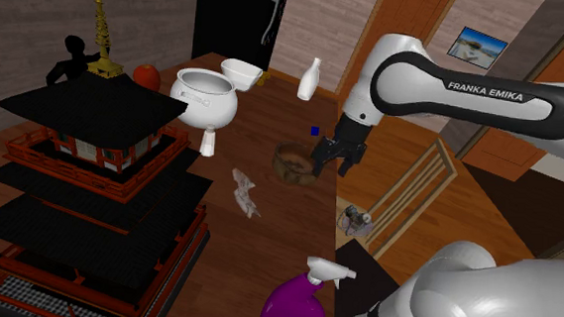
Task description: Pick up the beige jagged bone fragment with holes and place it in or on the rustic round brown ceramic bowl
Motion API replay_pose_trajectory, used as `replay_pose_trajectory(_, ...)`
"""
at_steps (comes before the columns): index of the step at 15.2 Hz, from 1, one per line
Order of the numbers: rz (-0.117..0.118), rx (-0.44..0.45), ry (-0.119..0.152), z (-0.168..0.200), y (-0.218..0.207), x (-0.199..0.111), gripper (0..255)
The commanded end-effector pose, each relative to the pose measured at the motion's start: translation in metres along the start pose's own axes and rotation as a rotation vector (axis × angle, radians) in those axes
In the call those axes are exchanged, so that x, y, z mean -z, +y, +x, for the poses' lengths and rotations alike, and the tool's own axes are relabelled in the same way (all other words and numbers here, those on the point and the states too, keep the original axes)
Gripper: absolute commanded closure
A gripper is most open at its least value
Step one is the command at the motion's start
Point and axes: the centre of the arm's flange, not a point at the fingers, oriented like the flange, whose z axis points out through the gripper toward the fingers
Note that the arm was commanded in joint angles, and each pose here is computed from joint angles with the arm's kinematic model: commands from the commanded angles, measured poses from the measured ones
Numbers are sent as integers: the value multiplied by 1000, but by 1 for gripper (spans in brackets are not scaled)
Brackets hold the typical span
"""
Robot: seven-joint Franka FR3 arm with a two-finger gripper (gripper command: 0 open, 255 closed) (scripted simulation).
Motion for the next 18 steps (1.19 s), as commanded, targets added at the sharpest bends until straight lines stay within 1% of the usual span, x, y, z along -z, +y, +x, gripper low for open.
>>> replay_pose_trajectory(1,7,0,21,14,-13,-15,0)
replay_pose_trajectory(14,47,1,136,101,-110,-105,0)
replay_pose_trajectory(15,48,1,138,102,-111,-106,0)
replay_pose_trajectory(18,48,1,138,104,-112,-122,0)
